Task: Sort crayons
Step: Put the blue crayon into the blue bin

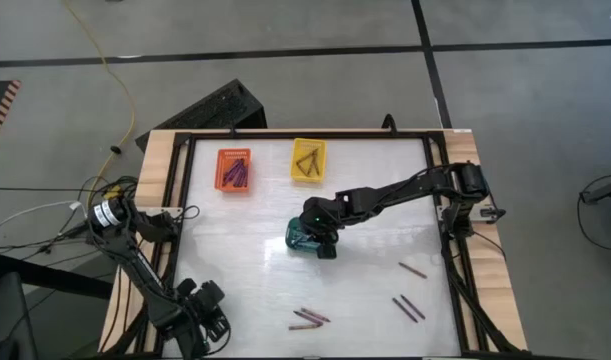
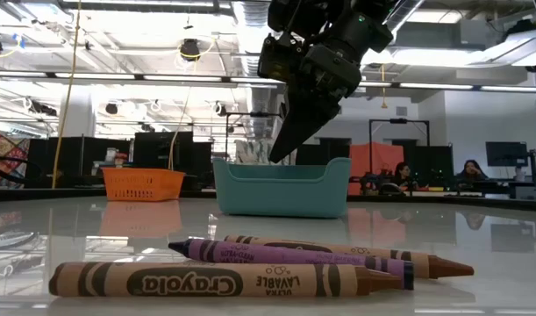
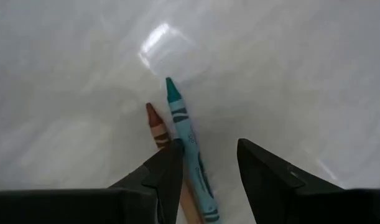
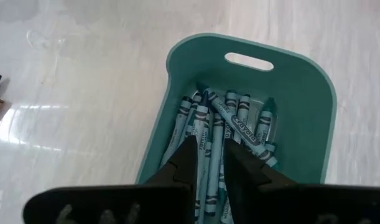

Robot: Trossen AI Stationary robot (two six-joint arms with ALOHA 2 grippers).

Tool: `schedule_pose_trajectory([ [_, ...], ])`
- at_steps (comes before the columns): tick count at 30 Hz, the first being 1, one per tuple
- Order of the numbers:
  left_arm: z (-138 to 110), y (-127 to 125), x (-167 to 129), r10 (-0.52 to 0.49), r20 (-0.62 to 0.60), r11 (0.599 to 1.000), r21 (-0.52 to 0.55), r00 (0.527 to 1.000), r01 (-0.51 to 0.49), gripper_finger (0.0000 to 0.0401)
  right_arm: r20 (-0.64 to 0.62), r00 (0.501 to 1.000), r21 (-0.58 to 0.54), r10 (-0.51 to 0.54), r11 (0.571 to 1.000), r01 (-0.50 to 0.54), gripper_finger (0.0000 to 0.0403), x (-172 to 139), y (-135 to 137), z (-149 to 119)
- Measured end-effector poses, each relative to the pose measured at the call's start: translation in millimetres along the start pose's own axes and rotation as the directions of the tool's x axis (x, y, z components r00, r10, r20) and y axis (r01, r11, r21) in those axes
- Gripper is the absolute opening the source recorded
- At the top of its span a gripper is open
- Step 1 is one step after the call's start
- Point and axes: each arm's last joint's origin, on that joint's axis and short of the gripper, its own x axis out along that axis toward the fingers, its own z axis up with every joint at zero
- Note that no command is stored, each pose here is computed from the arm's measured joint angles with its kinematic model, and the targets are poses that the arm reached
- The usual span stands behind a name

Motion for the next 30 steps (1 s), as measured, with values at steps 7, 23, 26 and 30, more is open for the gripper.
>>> schedule_pose_trajectory([
  [7, 3.7, 2.9, 13.7, -0.058, -0.022, 0.998, -0.013, 0.998, 0.057, 0.0141, -0.001, 1.000, -0.004, 0.000, 1.000, 0.000, 0.0072, -0.3, 0.0, 0.0],
  [23, 22.7, -5.3, 12.7, -0.136, 0.096, 0.989, 0.069, 0.986, 0.130, 0.0008, 0.002, 1.000, -0.024, -0.003, 1.000, 0.004, 0.0073, -0.3, -0.9, 0.1],
  [26, 30.7, -6.2, 11.4, -0.141, 0.123, 0.986, 0.103, 0.982, 0.128, 0.0003, 0.003, 1.000, -0.031, -0.004, 1.000, 0.004, 0.0073, -3.3, 1.1, 0.6],
  [30, 44.2, -6.6, 4.2, -0.160, 0.171, 0.979, 0.152, 0.972, 0.134, 0.0002, 0.015, 0.999, -0.051, -0.036, 0.998, 0.036, 0.0073, -17.1, 6.7, 3.1],
])
